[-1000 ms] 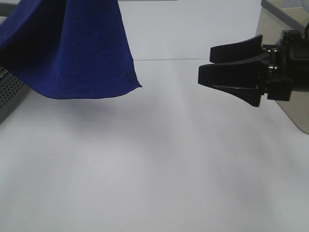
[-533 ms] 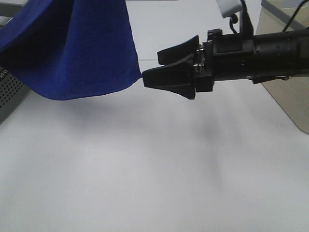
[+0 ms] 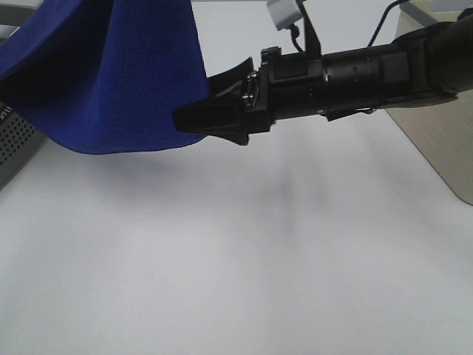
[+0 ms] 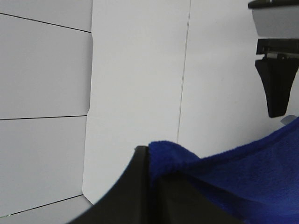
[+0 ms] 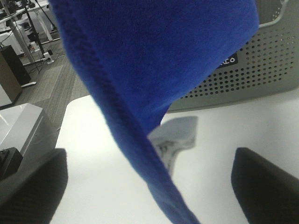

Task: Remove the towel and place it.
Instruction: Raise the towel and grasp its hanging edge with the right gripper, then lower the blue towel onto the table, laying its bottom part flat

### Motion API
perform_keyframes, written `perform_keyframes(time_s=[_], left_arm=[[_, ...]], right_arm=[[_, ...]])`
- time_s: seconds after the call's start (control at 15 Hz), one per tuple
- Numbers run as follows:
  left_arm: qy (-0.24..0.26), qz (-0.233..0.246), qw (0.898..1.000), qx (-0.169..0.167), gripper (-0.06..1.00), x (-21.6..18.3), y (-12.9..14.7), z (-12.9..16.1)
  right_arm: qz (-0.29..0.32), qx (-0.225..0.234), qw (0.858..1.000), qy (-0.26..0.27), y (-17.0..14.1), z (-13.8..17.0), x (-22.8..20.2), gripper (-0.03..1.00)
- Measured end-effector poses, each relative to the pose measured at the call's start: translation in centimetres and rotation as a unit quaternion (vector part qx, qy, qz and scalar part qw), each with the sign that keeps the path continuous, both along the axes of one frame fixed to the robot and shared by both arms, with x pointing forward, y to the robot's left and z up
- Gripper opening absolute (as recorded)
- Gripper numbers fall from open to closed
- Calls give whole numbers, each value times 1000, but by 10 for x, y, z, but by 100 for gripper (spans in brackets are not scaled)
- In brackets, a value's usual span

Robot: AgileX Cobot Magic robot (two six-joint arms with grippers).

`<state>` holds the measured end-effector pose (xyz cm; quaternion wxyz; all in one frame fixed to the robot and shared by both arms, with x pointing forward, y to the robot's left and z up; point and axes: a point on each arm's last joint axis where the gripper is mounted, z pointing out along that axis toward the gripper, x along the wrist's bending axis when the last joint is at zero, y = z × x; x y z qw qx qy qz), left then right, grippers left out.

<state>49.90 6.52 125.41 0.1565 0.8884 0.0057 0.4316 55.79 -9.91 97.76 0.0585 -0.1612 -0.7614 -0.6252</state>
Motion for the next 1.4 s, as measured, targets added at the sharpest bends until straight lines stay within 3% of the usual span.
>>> perform_keyframes(time_s=[0.2,0.4,0.67,0.87,1.0,1.13,1.4], left_arm=[[0,0,1000,0,0,0,0,0],[1,0,1000,-2,0,0,0,0],[14,-6,1000,-15,0,-2,-2,-1],[20,-3,999,-25,0,-2,-3,-2],[20,-3,999,-25,0,-2,-3,-2],[21,-3,999,-25,0,-2,-3,-2],[21,-3,999,-28,0,-2,-3,-1]], right_arm=[[-12,-20,1000,-2,5,-4,1,85],[-24,-31,999,-4,4,-6,3,54],[-41,-43,998,7,3,-8,6,2],[-32,-29,998,35,4,-6,3,2],[-51,-28,995,87,3,-6,3,2],[-73,-53,988,129,0,-2,2,2],[-116,-124,974,151,-13,29,-12,2]])
